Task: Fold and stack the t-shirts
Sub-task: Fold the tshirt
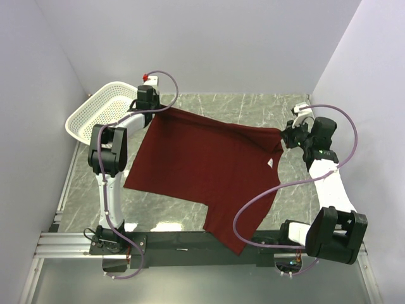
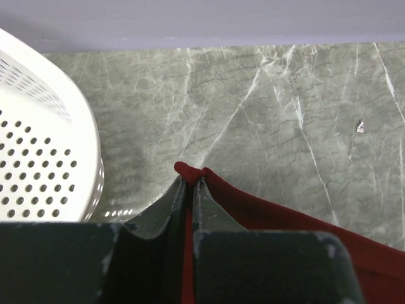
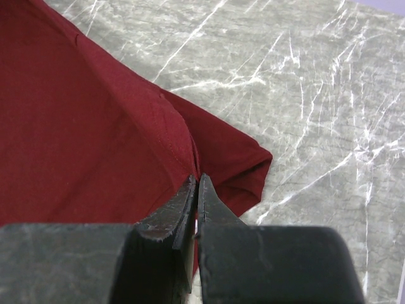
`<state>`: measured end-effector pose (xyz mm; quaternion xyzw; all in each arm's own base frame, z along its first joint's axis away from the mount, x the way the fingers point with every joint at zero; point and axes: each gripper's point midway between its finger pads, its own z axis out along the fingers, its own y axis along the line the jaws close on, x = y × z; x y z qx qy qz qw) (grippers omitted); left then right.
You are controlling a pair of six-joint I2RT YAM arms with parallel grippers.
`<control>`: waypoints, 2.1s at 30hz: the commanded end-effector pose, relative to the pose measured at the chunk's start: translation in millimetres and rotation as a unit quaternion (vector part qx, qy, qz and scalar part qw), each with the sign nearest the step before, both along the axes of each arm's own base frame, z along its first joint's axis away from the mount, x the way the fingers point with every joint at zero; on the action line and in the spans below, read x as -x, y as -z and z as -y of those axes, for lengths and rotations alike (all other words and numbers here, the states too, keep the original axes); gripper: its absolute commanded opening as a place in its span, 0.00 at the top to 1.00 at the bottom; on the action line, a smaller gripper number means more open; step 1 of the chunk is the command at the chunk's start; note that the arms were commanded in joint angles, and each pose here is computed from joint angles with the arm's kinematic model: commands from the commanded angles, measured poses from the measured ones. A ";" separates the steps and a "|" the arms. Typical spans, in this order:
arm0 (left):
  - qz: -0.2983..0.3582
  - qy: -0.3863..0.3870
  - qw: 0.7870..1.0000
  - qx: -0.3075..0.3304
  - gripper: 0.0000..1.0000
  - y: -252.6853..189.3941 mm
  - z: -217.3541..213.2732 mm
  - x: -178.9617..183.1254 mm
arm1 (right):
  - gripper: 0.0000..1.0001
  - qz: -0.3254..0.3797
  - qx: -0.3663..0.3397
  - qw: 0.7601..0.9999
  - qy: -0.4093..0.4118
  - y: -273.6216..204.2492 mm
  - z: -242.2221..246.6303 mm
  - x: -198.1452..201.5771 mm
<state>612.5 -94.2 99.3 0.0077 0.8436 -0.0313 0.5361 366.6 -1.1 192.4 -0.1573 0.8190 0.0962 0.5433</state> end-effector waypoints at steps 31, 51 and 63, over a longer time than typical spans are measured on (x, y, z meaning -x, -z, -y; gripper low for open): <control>0.014 -0.024 0.999 -0.017 0.84 -19.1 -20.8 31.4 | 1.00 -0.006 0.048 0.999 0.011 14.9 11.6 18.4; 0.055 0.057 0.995 0.052 0.31 -78.8 11.0 71.7 | 1.00 -0.020 0.048 0.996 -0.069 24.8 -10.4 35.2; 0.037 0.050 0.997 0.055 0.29 -68.1 6.7 90.7 | 1.00 -0.042 0.111 0.985 -0.128 39.8 -10.2 55.2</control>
